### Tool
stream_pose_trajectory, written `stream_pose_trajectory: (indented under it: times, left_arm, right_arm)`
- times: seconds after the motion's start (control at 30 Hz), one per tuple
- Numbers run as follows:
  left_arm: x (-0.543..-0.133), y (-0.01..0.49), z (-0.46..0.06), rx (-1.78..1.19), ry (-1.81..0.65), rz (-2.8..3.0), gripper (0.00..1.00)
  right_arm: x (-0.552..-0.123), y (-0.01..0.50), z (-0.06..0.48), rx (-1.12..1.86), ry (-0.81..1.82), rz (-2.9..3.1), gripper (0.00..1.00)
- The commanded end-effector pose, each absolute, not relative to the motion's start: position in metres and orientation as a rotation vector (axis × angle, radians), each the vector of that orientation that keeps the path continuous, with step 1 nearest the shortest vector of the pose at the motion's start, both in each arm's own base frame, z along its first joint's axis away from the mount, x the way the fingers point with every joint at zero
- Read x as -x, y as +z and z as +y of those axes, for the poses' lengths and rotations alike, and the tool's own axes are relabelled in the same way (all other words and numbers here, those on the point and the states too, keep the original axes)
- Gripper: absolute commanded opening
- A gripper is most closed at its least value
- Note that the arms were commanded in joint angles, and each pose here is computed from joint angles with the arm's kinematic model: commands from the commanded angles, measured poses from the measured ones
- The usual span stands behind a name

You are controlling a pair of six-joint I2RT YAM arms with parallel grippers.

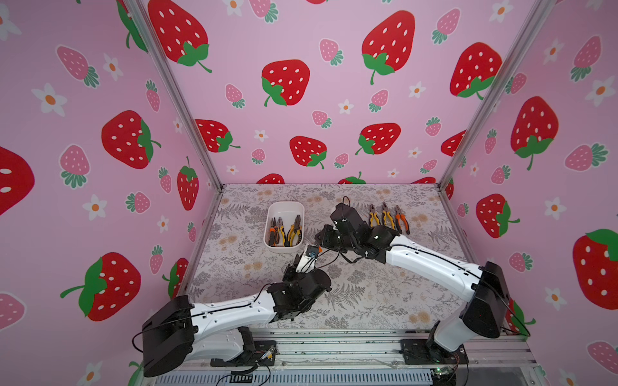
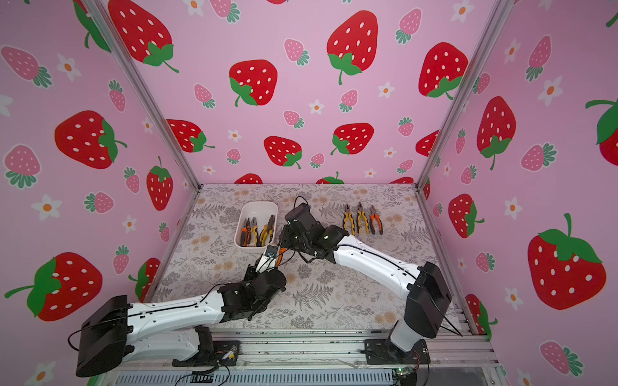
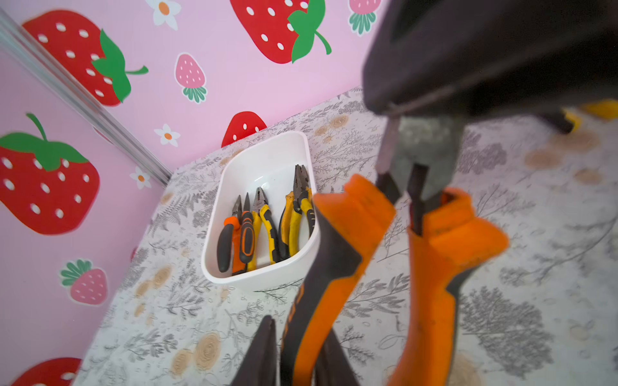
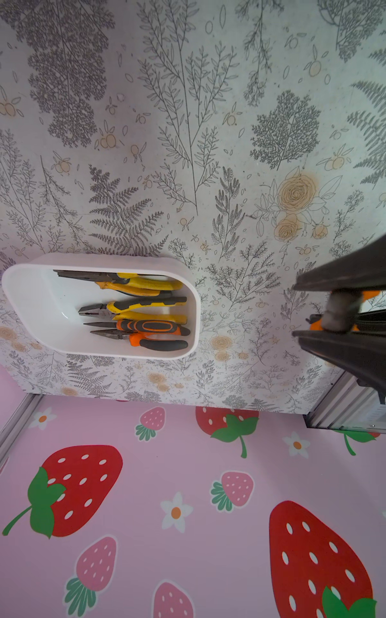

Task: Take the pliers out of the storage box
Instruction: Place the pliers at the center of the board.

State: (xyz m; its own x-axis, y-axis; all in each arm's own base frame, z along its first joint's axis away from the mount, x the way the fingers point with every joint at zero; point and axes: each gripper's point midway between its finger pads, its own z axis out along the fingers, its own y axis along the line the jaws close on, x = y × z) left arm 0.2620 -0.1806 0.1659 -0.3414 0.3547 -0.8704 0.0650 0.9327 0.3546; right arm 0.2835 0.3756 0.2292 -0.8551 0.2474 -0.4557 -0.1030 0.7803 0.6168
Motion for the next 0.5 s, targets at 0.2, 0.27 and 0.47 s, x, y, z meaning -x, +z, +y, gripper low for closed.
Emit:
stream_pose_trajectory:
  times: [0.2, 0.27, 0.47]
  left_arm:
    - [-0.265, 0.187, -0.182, -0.234, 0.255, 1.867, 0.72]
    - [-0.265, 0.187, -0.182, -0.231, 0.255, 1.866, 0.72]
    - [-0.265, 0.186, -0.184, -0.24, 0.258, 1.87, 0.7]
  right_arm:
    - [-0.305, 0.261, 0.339, -0.054, 0.63, 2.327, 0.0]
    - [-0.312, 0.262, 0.325, -0.065, 0.587, 2.318, 0.0]
    - [-0.343, 0.241, 0.279, -0.055, 0.471, 2.394, 0.0]
